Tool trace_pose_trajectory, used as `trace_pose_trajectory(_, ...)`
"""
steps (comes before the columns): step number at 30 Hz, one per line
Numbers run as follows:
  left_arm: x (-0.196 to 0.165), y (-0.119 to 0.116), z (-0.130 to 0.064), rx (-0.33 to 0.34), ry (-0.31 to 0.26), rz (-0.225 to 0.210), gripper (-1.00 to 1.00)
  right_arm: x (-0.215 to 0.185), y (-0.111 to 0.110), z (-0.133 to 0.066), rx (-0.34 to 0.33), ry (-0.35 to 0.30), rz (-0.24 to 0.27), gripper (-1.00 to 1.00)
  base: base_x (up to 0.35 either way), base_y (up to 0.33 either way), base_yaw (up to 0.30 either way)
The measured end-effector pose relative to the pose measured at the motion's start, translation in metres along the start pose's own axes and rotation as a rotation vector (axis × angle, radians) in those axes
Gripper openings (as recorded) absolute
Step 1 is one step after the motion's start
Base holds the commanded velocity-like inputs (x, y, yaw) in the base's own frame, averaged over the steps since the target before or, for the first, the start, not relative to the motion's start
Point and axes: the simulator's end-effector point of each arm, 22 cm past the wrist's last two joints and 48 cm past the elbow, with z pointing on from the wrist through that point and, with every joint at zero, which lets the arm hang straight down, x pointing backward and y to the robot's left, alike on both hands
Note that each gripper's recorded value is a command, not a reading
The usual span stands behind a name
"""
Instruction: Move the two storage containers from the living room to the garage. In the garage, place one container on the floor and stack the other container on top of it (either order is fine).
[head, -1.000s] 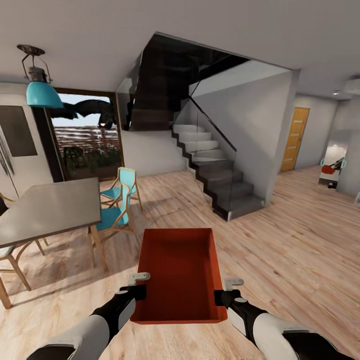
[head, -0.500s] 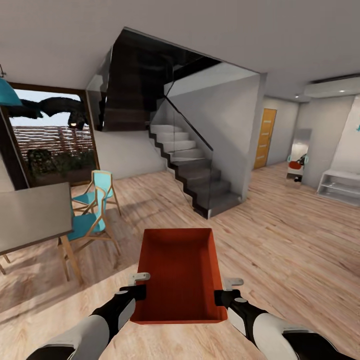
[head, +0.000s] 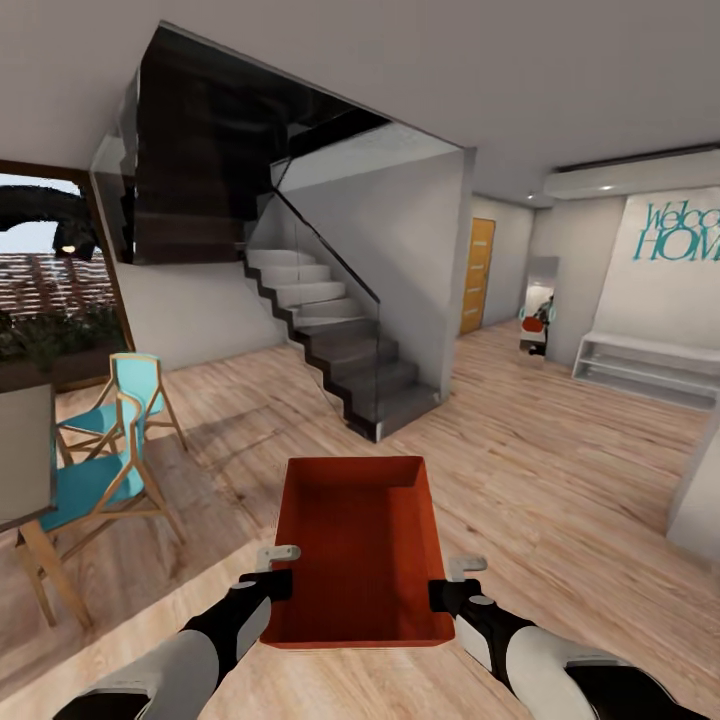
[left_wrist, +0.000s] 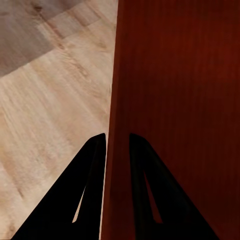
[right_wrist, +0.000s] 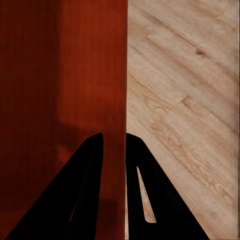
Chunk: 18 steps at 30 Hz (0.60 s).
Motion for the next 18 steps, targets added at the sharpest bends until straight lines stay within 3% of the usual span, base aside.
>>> trace_pose_trajectory(18,0.0001,0.0000,0.0000,0.000,0.000,-0.001,-1.00,0.0000,0.0000,0.0000,0.000,0.000,0.000,-1.00,0.321,0.000,-0.292)
